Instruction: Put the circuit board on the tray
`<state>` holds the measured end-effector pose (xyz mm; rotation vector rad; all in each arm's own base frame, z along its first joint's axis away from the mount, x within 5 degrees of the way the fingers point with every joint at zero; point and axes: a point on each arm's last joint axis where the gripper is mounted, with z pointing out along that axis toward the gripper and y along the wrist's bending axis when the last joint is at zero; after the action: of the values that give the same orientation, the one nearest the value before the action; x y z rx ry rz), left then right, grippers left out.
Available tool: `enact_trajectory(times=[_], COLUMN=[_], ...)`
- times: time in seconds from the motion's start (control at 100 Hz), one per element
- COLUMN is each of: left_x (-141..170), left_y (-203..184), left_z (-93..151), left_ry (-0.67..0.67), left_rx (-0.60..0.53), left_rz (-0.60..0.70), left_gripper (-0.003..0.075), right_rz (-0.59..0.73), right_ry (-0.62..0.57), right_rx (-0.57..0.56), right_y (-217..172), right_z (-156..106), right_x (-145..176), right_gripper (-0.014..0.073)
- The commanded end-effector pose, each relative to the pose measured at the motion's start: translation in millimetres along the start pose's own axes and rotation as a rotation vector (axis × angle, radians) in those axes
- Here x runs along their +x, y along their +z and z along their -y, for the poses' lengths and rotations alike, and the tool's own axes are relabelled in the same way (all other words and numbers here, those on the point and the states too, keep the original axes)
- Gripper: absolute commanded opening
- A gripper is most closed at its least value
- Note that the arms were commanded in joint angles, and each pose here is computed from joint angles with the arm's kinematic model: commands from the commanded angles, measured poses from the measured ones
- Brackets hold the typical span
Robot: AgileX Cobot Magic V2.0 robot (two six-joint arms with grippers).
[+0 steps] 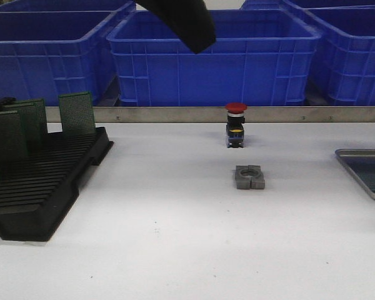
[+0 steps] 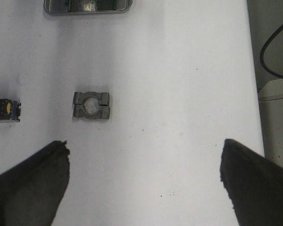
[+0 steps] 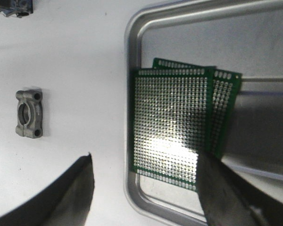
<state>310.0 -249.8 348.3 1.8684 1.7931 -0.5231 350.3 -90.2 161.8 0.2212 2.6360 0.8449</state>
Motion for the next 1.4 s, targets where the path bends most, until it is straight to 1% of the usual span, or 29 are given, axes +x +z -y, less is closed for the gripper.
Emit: enact_trajectory(times=[0.0,0.23,0.33,0.4,0.58,0.73,0.8,0.92,1.02,1.09,1.18,1.28,1.32,1.39], left_x=[-14.9,-20.1,-21.5,-23.9,-30.1,-26.6,-18.3,8.4,31.6,46.7,63.0,80.0,86.6,99.3], left_y=[-25.7,-26.2,-27.4,-32.2,-60.8,-95.4,-111.3,-131.5,-144.9,-153.4,-164.3,-164.2,-167.6,-164.2], left_z=[12.6,12.9,12.5,12.7,15.1,17.1,16.9,20.8,32.9,46.2,71.0,95.7,108.9,125.0], left_ry=[0.023,0.006,0.003,-0.014,-0.058,-0.141,-0.208,-0.298,-0.359,-0.408,-0.463,-0.513,-0.523,-0.551], left_rx=[-0.01,-0.006,-0.017,-0.044,-0.163,-0.291,-0.364,-0.488,-0.606,-0.691,-0.797,-0.881,-0.936,-0.982], left_rz=[0.069,0.126,0.139,0.157,0.225,0.3,0.338,0.369,0.404,0.454,0.539,0.606,0.647,0.678], left_gripper=[0.0607,0.0599,0.0599,0.0599,0.0599,0.0599,0.0599,0.0599,0.0599,0.0599,0.0599,0.0599,0.0599,0.0599], right_rz=[0.088,0.18,0.221,0.246,0.301,0.348,0.368,0.408,0.447,0.482,0.548,0.613,0.648,0.698], right_ry=[-0.05,-0.13,-0.183,-0.224,-0.335,-0.422,-0.465,-0.548,-0.599,-0.629,-0.646,-0.652,-0.656,-0.662], right_rx=[-0.023,-0.003,0.004,0.005,0.007,0.028,0.035,0.044,0.05,0.063,0.082,0.104,0.111,0.127], right_y=[-28.3,-59.9,-72.2,-78.3,-92.2,-106.6,-112.7,-121.1,-126.9,-132.1,-142.8,-152.8,-158.3,-164.2], right_z=[-24.2,-53.1,-72.2,-87.1,-128.3,-160.0,-173.8,-196.2,-209.0,-214.6,-218.0,-216.7,-216.9,-214.4], right_x=[-10.7,-12.4,-11.6,-10.1,-2.6,8.5,14.6,28.4,43.1,53.8,67.3,86.1,94.7,110.3], right_gripper=[0.0489,0.0488,0.0488,0.0488,0.0488,0.0488,0.0488,0.0488,0.0488,0.0488,0.0488,0.0488,0.0488,0.0488])
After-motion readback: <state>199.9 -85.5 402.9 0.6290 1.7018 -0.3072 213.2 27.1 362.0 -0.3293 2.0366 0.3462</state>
